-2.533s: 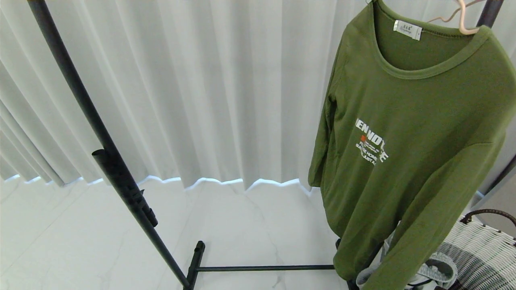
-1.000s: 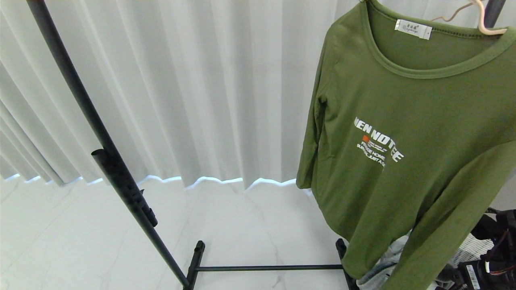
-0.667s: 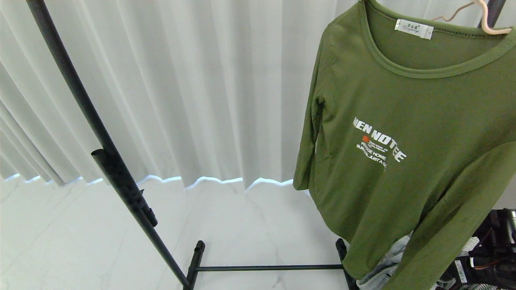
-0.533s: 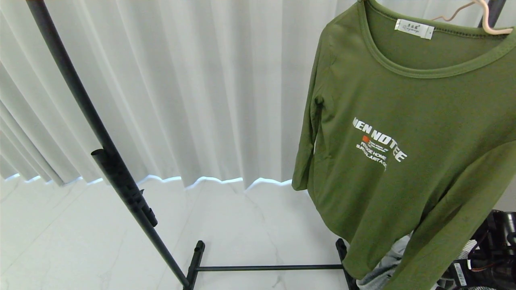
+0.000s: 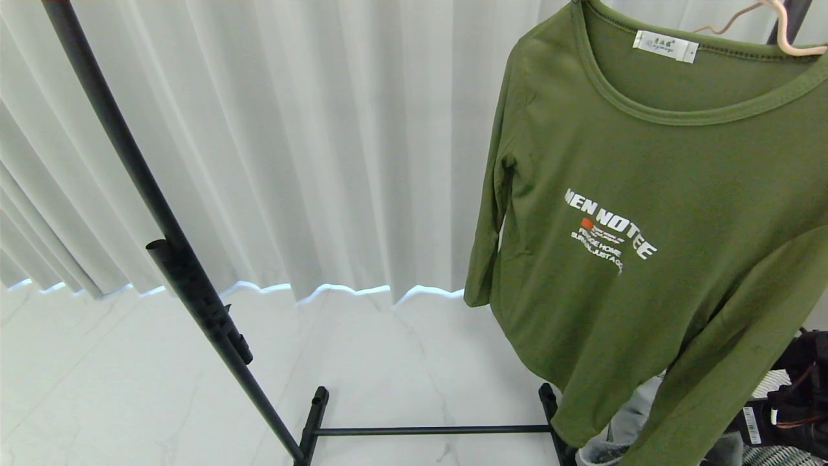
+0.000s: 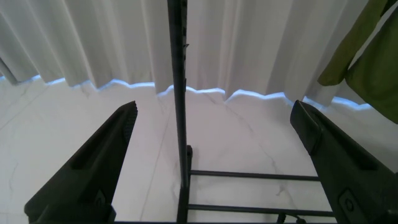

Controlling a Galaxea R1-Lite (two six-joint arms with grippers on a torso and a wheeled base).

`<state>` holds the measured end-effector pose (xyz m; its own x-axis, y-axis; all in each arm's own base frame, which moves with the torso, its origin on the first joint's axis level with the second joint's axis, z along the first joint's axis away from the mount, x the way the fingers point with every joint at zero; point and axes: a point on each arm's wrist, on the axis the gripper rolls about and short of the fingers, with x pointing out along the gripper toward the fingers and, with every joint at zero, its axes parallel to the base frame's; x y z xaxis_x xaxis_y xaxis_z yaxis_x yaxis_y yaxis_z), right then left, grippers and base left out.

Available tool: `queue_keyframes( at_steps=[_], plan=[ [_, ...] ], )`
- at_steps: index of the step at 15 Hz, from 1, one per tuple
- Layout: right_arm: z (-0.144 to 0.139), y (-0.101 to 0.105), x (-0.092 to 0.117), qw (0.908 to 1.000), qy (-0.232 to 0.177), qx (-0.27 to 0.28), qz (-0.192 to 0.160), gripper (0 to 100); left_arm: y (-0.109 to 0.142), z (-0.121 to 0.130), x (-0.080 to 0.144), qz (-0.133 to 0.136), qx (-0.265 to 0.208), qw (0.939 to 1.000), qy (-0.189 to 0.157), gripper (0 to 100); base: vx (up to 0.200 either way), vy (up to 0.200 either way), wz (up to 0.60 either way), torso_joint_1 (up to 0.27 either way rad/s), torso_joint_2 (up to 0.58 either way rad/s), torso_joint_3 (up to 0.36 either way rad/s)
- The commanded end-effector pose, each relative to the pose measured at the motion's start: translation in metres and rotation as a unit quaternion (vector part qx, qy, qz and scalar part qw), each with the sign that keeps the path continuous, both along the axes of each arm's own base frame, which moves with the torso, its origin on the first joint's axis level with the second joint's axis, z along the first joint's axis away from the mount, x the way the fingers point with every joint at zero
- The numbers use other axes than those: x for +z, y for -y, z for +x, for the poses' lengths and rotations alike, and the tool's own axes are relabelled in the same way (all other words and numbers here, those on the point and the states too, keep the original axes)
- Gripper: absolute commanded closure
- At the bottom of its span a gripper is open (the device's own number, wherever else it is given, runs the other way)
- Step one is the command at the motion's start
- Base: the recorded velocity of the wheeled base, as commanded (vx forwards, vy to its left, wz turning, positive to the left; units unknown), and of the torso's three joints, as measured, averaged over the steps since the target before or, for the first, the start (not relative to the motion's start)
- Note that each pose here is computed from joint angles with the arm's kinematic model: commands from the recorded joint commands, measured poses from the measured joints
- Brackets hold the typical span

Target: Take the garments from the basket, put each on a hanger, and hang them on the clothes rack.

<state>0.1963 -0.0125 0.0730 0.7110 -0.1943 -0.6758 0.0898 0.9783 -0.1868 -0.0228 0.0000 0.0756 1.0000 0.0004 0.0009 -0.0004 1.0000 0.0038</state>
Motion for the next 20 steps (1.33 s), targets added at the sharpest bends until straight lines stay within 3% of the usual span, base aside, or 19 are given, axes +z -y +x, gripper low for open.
queue_keyframes(
  at_steps=[1, 4, 10, 15, 20],
  plan=[
    [-0.016, -0.007, 0.033, 0.9962, 0.085, 0.021, -0.001, 100, 0.000, 0.000, 0.000, 0.001, 0.001, 1.0000, 0.000, 0, 0.000, 0.000, 0.00, 0.000, 0.00, 0.000],
    [-0.040, -0.025, 0.057, 0.9882, 0.133, 0.075, 0.003, 100, 0.000, 0.000, 0.000, 0.007, -0.001, 1.0000, 0.000, 0, 0.000, 0.000, 0.00, 0.000, 0.00, 0.000],
    [-0.094, -0.038, 0.072, 0.9755, 0.150, 0.160, 0.013, 100, 0.000, 0.000, 0.000, 0.009, -0.002, 1.0000, 0.000, 0, -0.167, 0.000, 0.00, 0.007, 0.00, 0.003],
    [-0.109, -0.043, 0.080, 0.9596, 0.185, 0.210, 0.028, 100, 0.000, 0.000, 0.000, 0.008, -0.001, 1.0000, 0.000, 0, -0.200, 0.000, 0.00, 0.002, 0.00, 0.001],
    [-0.106, -0.049, 0.096, 0.9492, 0.211, 0.230, 0.038, 100, 0.000, 0.000, 0.000, 0.008, -0.001, 1.0000, 0.000, 0, 0.000, 0.000, 0.00, 0.000, 0.00, 0.000]
  ],
)
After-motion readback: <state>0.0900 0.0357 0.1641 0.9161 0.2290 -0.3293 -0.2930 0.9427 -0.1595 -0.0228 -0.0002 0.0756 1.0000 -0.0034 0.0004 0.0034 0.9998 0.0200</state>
